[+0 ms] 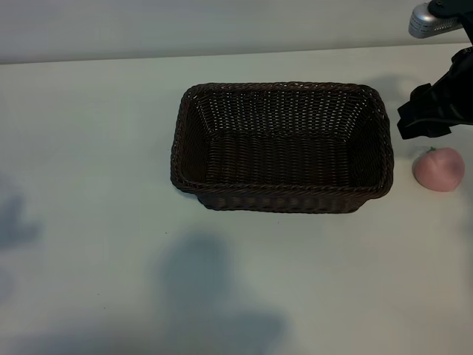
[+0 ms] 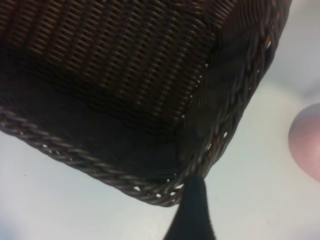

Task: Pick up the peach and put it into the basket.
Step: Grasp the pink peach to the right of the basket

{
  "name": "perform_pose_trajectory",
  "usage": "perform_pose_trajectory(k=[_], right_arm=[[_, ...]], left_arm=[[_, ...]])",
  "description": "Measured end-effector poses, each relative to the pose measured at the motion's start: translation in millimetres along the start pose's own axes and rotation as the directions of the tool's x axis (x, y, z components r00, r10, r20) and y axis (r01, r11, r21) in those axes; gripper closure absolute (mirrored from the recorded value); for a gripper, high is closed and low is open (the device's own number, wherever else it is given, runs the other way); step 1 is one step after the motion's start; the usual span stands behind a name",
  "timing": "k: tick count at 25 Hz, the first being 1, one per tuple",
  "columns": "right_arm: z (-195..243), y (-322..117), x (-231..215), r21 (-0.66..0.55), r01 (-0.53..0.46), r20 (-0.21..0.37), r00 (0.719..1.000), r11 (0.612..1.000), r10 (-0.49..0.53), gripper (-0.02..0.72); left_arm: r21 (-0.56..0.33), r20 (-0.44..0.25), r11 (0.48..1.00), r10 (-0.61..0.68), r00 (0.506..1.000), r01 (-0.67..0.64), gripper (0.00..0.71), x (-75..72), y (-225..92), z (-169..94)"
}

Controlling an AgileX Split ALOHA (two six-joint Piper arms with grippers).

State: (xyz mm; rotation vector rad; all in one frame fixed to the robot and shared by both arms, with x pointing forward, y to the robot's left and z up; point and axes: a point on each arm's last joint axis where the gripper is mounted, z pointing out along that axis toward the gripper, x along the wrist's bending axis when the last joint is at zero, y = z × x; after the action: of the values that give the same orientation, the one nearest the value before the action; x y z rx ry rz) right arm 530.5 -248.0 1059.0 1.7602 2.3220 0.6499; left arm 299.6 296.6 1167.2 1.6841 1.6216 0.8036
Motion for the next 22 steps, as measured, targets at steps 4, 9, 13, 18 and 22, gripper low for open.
perform_pose_trajectory(k=[4,9,13,18,22], right_arm=[[0,0,0,0.0,0.0,0.0,1.0,1.0,0.0,0.108],[0,0,0,0.0,0.0,0.0,1.0,1.0,0.0,0.108],[0,0,0,0.0,0.0,0.0,1.0,1.0,0.0,0.108],[0,0,0,0.0,0.0,0.0,1.0,1.0,0.0,0.108],[0,0,0,0.0,0.001,0.001,1.0,1.0,-0.001,0.108]], left_arm=[[0.004,0.0,1.0,0.005,1.0,-0.005,0.112,-2.1,-39,3],[-0.016,0.002,1.0,0.003,1.0,-0.002,0.112,-4.0,-78,9],[-0.032,0.009,0.999,0.003,1.0,-0.003,0.112,-5.0,-96,10],[0.001,0.013,1.0,0.006,1.0,-0.006,0.112,-5.4,-110,13],[0.043,0.015,0.999,0.002,1.0,-0.003,0.112,-5.1,-121,23]])
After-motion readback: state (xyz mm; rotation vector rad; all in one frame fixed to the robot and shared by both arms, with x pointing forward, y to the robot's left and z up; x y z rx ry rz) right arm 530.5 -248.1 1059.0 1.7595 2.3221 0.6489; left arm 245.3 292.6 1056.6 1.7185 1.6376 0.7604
